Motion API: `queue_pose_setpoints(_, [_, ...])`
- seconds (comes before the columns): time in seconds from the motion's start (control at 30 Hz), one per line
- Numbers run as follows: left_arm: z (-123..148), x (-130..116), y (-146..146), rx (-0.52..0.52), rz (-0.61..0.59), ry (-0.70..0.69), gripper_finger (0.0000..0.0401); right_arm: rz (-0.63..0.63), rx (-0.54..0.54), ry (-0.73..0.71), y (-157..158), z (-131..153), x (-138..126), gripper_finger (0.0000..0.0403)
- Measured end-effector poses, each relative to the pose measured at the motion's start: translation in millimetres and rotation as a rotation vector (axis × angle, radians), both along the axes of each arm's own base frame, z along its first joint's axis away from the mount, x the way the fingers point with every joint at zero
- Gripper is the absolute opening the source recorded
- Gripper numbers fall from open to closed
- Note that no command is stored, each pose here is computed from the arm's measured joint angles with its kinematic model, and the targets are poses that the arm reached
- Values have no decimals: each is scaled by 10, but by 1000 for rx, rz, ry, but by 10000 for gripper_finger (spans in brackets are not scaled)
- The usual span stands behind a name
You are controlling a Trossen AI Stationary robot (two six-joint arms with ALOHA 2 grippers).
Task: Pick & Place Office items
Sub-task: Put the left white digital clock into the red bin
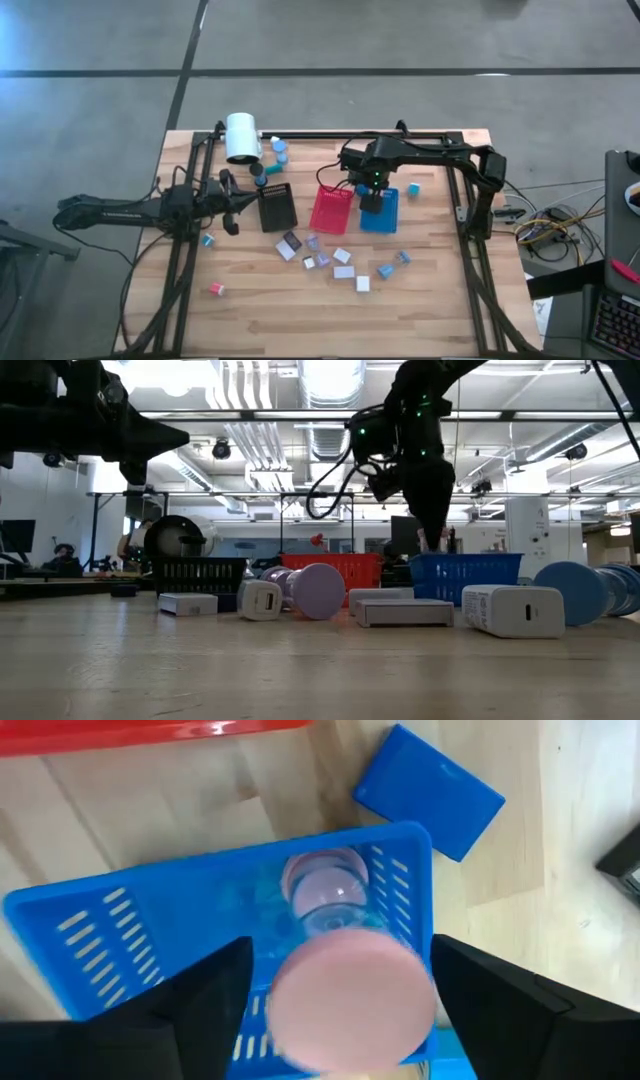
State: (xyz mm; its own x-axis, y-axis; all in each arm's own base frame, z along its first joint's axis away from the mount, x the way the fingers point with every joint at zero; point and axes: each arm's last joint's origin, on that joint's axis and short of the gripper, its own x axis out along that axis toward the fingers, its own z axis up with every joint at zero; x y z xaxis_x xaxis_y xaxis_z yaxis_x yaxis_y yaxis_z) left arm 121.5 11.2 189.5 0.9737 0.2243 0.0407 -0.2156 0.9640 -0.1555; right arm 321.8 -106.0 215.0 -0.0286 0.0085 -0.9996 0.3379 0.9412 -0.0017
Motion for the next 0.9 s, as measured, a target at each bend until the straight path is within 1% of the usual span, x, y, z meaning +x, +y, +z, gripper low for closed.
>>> queue_pose_setpoints(0.17, [0, 0, 0, -1, 0, 0, 5, 10, -19, -56, 25, 203, -77, 317])
queue_pose_setpoints(0.27, [-1, 0, 1, -2, 2, 0, 5, -2, -39, -118, 66, 444, -199, 321])
queue_pose_setpoints(0.37, [-11, 0, 1, -1, 3, 11, 5, 3, -73, -236, 174, 736, -352, 318])
queue_pose_setpoints(0.47, [-23, 1, 1, -2, 2, 23, 5, 62, -138, -462, 337, 1037, -531, 305])
queue_pose_setpoints(0.6, [-28, 1, 1, -4, 2, 27, 5, 160, -251, -876, 566, 1375, -846, 278])
queue_pose_setpoints(0.67, [-46, 0, 1, -4, 2, 32, 5, 183, -300, -1078, 661, 1471, -1049, 263])
queue_pose_setpoints(0.73, [-79, -1, 1, -7, 2, 42, 5, 215, -334, -1245, 741, 1483, -1263, 247])
queue_pose_setpoints(0.77, [-85, -1, 1, -7, 2, 44, 5, 227, -349, -1304, 770, 1448, -1366, 237])
queue_pose_setpoints(0.9, [-84, -1, 1, -7, 3, 42, 5, 219, -400, -1477, 829, 1207, -1705, 191])
